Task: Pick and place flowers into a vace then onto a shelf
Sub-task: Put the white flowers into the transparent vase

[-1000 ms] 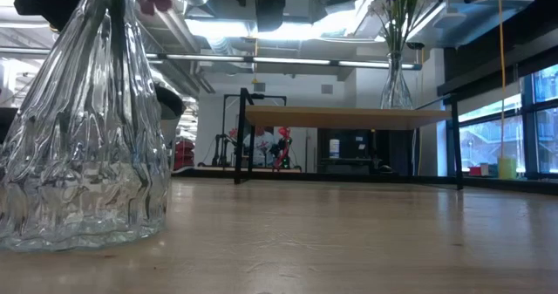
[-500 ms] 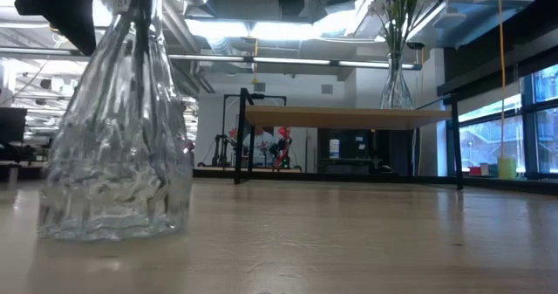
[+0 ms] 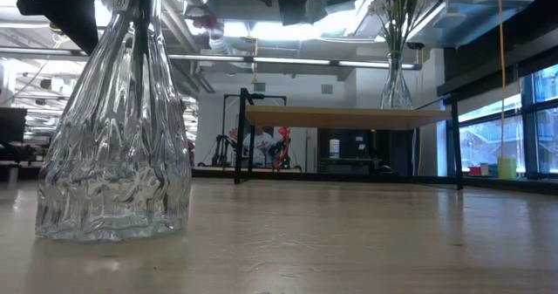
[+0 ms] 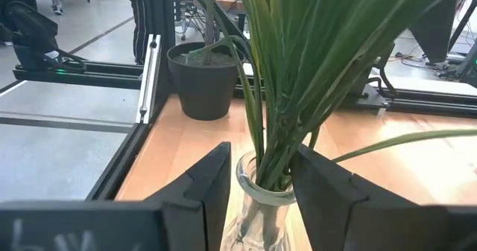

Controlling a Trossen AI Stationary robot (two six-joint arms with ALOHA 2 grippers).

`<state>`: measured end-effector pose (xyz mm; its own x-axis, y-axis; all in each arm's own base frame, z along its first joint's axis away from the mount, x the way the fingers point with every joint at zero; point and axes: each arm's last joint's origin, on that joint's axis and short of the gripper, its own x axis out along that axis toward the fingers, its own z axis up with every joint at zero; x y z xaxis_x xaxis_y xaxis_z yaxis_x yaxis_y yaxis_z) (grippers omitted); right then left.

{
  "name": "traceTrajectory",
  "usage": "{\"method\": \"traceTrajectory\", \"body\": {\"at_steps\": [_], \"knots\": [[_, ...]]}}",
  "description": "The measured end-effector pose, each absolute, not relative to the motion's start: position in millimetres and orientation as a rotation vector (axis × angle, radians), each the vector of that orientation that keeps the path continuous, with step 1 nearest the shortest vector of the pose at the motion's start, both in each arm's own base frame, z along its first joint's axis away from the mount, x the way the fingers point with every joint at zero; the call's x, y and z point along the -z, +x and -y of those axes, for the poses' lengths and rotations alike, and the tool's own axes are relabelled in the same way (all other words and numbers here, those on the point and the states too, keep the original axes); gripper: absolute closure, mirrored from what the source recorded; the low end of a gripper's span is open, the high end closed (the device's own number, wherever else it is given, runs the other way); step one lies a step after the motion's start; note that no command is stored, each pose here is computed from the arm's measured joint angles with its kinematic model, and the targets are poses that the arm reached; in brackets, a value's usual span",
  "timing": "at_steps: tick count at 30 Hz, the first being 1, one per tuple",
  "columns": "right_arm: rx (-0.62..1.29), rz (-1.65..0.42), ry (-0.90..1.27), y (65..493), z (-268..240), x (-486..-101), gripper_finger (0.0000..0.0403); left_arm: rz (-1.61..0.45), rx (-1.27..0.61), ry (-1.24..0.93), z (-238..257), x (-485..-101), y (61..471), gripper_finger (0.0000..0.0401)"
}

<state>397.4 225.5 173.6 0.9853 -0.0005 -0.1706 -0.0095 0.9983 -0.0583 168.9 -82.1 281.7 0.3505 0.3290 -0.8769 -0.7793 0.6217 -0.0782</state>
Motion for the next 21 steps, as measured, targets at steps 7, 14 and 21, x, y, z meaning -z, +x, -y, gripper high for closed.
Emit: {"method": "traceTrajectory", "body": {"at_steps": [7, 14, 21], "knots": [[-0.001, -0.170, -0.052, 397.5, -225.4, -173.7, 0.0262, -0.964, -0.765, -0.544, 82.1, -281.7, 168.9, 0.0395], [-0.044, -0.173, -0.029, 397.5, -226.6, -173.6, 0.0256, -0.964, -0.765, -0.544, 82.1, -281.7, 168.9, 0.0399], [-0.048, -0.178, -0.031, 397.3, -227.0, -172.9, 0.0186, -0.964, -0.765, -0.545, 82.1, -281.7, 168.9, 0.0393]]}}
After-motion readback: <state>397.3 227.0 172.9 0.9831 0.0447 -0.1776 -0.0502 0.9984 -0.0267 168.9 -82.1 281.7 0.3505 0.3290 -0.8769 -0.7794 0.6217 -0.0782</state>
